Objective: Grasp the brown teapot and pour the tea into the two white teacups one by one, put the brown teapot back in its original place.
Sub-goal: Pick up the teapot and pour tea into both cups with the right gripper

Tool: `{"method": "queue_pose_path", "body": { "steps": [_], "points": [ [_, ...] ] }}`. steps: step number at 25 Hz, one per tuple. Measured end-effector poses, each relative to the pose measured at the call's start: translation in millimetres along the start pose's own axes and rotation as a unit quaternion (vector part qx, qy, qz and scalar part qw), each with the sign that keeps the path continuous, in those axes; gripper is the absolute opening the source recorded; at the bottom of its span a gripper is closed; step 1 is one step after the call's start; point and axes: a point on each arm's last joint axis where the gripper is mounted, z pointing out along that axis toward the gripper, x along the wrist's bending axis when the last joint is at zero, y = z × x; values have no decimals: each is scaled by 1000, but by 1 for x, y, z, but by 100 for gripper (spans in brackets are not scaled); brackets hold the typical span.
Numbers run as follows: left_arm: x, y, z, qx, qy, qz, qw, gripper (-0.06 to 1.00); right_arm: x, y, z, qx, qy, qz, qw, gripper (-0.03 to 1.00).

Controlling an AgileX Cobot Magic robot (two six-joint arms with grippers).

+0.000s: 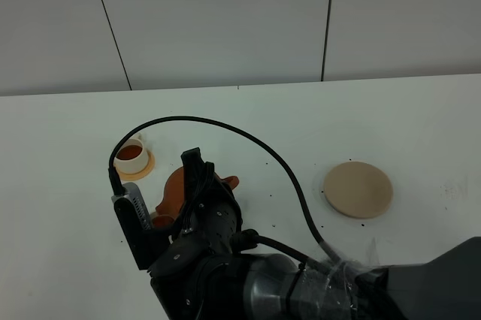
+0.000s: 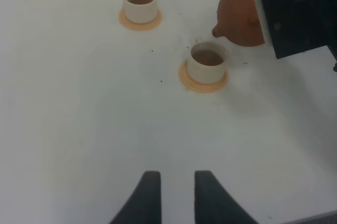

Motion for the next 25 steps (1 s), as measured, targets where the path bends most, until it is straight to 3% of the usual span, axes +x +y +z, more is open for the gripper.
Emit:
{"method": "queue_pose_path", "body": {
  "steps": [12,25],
  "points": [
    [0,0,0,0,0,0,1000,23,-9,2,-6,-12,27,48,998,9],
    [0,0,0,0,0,0,1000,23,-36,-39,-1,-27,130,161,978,9]
  ]
}}
